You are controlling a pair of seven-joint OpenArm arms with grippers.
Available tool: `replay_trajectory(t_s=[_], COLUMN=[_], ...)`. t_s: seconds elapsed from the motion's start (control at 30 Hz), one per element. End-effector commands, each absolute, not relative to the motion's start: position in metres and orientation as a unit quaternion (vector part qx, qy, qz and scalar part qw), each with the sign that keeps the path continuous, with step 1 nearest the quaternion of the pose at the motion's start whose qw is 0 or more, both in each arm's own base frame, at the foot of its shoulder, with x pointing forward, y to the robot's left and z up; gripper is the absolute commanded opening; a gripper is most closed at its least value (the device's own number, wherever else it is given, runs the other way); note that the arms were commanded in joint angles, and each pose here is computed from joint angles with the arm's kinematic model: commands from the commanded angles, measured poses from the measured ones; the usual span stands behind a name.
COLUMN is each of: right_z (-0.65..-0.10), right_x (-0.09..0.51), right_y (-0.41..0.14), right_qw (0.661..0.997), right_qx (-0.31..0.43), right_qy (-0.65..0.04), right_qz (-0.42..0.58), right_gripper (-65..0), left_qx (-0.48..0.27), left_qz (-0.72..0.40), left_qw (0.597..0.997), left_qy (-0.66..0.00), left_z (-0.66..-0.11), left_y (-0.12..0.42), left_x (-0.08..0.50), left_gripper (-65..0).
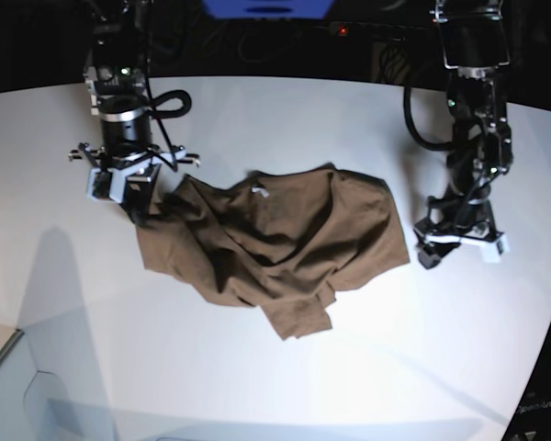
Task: Layout the t-shirt on the table in an organized manner, then fold the t-shirt properly
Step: 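Lift the shirt with both grippers and lay it flatter on the table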
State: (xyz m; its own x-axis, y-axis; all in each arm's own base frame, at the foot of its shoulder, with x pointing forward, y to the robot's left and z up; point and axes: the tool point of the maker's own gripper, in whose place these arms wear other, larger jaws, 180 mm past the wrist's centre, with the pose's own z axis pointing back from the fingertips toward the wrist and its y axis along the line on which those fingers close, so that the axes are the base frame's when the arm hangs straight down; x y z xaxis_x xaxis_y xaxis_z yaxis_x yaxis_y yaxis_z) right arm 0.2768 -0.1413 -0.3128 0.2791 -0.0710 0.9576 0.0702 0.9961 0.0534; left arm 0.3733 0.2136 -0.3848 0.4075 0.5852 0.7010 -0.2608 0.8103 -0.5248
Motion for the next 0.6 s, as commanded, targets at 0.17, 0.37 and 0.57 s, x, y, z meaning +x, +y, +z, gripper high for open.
replay_trajectory(t_s=[0.17,0.37,0.57], right_z=[-0.298,-0.299,-0.261], right_x=[0.275,0.274,0.292], right_y=[-0.145,-0.145,-0.150], right_qw=[0.784,0.785,0.752], right_qx=[-0.005,-0.005,-0.013], right_qy=[-0.619,-0.618,-0.659], right_qz=[-0.040,-0.040,-0.015], right_gripper=[-65.0,-65.0,-65.0], left_qx=[-0.194,-0.189,-0.190], left_qz=[0.231,0.247,0.274], left_qw=[0.839,0.848,0.812], left_qy=[-0.453,-0.429,-0.479], left_z=[-0.403,-0.424,-0.385], left_y=[0.177,0.179,0.205], left_x=[0.395,0.387,0.401], left_gripper=[-31.3,-47.4,-64.3])
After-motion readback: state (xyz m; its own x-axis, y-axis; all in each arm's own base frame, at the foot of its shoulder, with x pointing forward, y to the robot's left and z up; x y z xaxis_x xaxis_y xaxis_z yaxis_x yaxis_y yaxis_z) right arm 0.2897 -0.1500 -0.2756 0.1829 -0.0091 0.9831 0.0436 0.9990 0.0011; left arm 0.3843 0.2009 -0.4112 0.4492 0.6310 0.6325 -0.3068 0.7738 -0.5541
